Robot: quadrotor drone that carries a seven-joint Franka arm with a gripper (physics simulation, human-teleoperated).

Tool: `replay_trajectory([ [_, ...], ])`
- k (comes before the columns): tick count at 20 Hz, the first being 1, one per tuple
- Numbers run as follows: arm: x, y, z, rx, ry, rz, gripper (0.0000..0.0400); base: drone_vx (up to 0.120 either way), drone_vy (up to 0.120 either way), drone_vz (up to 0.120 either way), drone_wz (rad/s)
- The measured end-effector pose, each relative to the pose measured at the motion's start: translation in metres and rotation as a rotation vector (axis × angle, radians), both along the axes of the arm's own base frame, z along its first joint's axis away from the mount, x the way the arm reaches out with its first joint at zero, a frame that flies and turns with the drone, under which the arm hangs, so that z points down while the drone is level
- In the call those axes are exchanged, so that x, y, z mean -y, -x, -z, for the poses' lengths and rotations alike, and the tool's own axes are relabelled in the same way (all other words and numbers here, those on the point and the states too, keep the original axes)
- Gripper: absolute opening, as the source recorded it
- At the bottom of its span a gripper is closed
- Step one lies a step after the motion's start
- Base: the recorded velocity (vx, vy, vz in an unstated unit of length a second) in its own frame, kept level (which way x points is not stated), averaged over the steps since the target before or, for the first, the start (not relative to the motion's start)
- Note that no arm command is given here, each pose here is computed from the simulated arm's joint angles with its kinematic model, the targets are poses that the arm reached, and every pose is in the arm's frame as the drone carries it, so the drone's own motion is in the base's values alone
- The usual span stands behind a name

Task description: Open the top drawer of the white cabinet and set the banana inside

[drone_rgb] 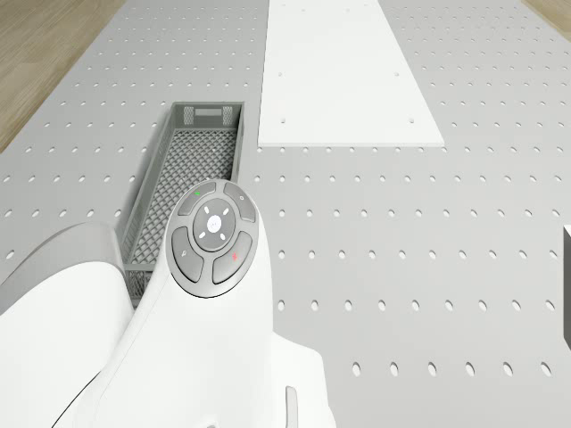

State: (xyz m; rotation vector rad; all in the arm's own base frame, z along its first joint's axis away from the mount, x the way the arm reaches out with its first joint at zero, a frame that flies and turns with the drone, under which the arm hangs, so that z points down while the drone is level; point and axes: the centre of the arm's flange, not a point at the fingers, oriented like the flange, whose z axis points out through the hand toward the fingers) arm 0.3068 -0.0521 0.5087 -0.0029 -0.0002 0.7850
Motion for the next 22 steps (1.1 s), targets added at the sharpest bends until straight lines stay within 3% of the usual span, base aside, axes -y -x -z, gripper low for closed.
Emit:
replay_trajectory([
  [3,0.0000,0.0000,0.0000,0.0000,0.000,0.000,0.0392,0.120,0.000,-0.120,0.000],
  [10,-0.0001,0.0000,0.0000,0.0000,-0.001,0.000,0.0399,0.120,-0.103,-0.120,0.000],
  [15,-0.0001,0.0000,0.0000,0.0000,-0.001,0.000,0.0400,0.120,0.000,-0.056,0.000],
  [22,-0.0001,0.0000,0.0000,0.0000,-0.001,0.000,0.0400,0.120,0.000,-0.120,0.000],
])
